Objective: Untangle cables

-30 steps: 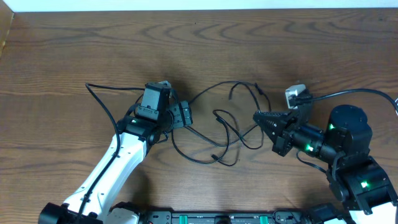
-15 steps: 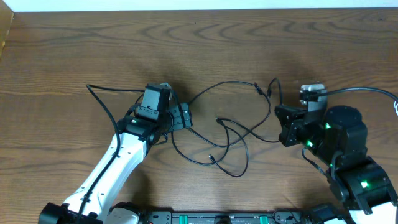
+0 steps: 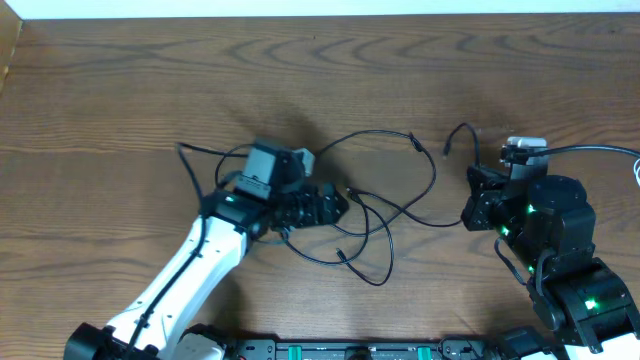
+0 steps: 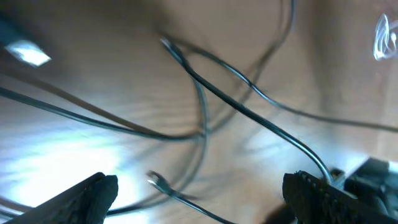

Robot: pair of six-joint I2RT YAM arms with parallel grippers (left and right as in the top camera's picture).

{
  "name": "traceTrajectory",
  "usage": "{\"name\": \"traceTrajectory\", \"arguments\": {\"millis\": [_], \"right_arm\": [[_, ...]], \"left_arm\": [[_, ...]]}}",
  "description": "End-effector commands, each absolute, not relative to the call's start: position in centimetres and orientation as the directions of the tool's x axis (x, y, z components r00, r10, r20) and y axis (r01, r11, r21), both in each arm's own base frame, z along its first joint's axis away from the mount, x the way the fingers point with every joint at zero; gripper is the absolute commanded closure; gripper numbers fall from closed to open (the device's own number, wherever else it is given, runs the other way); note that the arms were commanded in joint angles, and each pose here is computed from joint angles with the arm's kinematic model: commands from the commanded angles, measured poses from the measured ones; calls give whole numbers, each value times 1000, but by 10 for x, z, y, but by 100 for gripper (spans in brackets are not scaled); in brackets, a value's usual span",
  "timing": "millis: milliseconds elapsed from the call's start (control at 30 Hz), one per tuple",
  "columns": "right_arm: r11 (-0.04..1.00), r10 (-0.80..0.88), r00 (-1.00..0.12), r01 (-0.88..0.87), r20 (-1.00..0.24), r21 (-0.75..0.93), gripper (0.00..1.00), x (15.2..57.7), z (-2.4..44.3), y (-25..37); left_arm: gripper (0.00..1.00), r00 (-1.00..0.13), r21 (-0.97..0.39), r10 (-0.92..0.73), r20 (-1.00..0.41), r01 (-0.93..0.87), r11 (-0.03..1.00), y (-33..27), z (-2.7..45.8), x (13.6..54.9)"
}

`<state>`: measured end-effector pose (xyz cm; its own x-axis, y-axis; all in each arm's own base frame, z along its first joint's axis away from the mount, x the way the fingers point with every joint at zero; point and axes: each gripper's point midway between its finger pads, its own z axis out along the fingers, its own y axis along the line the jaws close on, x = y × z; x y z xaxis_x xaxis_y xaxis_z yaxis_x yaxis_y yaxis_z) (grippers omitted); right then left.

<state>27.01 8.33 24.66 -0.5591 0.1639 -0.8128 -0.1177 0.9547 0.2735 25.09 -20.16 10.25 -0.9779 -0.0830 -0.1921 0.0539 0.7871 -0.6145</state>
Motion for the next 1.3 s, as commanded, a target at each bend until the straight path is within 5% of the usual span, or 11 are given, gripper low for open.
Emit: {"name": "traceTrajectory", "arguments": {"millis": [0, 367, 700, 867, 1267], "right_arm": [[969, 182, -519, -47, -835, 241, 99, 274, 255, 68], [979, 165, -569, -6, -805, 205, 99, 266, 240, 59], [981, 158, -593, 4, -789, 193, 99, 262, 233, 57], [983, 150, -621, 8, -769, 185, 99, 257, 226, 56], [975, 196, -676, 60, -710, 212, 99, 245, 211, 54]], "left_arm": [[9, -991, -641, -6, -135, 82, 763, -229, 102, 223], [9, -894, -76, 89, -439, 135, 988, -185, 73, 238], [9, -887, -66, 144, -439, 192, 979, -215, 45, 244], [9, -860, -100, 340, -381, 404, 909, -242, 30, 223], [9, -743, -32, 517, -424, 583, 812, -256, 26, 226]]}}
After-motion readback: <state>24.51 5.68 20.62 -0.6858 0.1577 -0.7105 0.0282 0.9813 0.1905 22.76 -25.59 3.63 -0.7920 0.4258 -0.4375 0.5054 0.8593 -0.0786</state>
